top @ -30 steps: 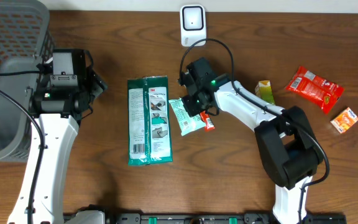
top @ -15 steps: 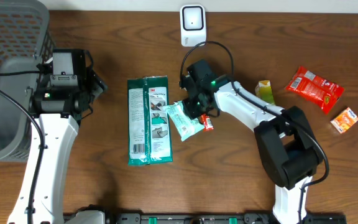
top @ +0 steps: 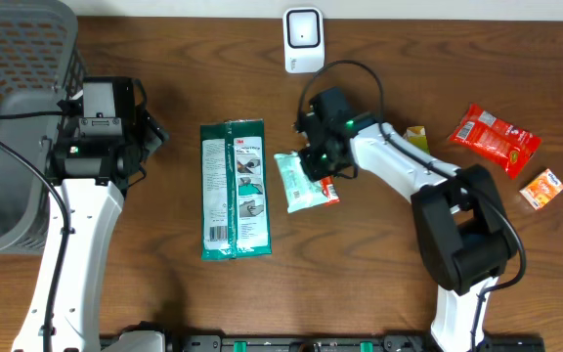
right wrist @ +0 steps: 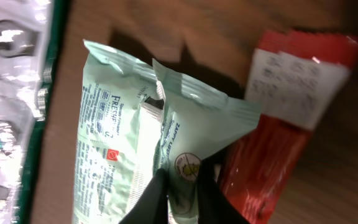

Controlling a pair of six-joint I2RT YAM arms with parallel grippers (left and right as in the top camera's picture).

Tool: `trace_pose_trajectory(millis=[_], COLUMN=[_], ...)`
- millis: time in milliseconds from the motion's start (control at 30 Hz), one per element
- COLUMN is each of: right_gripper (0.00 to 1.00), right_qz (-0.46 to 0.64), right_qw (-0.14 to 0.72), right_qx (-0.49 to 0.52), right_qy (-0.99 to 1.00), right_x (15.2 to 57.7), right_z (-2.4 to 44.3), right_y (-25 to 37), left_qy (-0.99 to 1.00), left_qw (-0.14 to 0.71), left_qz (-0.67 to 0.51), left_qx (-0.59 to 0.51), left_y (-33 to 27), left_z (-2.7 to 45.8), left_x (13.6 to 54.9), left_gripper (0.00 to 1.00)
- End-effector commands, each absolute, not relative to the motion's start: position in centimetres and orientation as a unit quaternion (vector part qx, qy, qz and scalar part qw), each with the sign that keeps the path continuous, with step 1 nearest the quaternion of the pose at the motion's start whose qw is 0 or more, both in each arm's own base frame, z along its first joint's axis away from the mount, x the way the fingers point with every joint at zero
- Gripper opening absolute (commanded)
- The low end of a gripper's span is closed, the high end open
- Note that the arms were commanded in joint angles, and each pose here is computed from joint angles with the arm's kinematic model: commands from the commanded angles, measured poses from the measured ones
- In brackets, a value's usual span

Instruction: Scan the item barcode

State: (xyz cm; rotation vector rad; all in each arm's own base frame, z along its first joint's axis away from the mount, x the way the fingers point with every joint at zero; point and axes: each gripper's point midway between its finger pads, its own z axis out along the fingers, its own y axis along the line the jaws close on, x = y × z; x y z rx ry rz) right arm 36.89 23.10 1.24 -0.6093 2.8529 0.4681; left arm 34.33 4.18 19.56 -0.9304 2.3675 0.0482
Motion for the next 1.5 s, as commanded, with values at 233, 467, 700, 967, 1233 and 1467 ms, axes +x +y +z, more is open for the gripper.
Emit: trace_pose_trajectory(millis=[233,467,700,967,1233,1467], right_gripper=[0.29,0.61,0.61,0.51,0.45,0.44], right_qz=[0.167,0.195,0.219,0.224,0.223,0.245], right_qw=[0.097,0.085,0.071,0.068,0.063,0.054], right_qx=[-0.195,-0.181,-0.174,-0.161,-0.142,-0.144], right_qy=[0.961,0.96,0.957,0.959,0.962,0.957], right_x=[36.8,36.3,35.7,35.7,35.8,35.2], right_z=[2.2,2.4,2.7,2.7,2.1,2.1], right_y=[22.8,23.6,24.2,24.2,23.3,23.8], left_qy=[0.881,0.894,0.936,0.97,0.979,0.981], left_qw=[0.31,0.274,0.14,0.087,0.048,0.033], left_qz=[0.017,0.014,-0.142,-0.135,-0.174,-0.181], left_qx=[-0.358,-0.354,-0.291,-0.181,-0.096,-0.062], left_y=[4.5,3.9,-4.4,-10.8,-18.2,-21.2], left_z=[20.8,19.8,15.2,8.8,3.7,0.9], left_x=[34.5,33.1,30.8,30.3,30.6,30.2], left_gripper=[0.85,0.98,0.91,0.2,0.13,0.13])
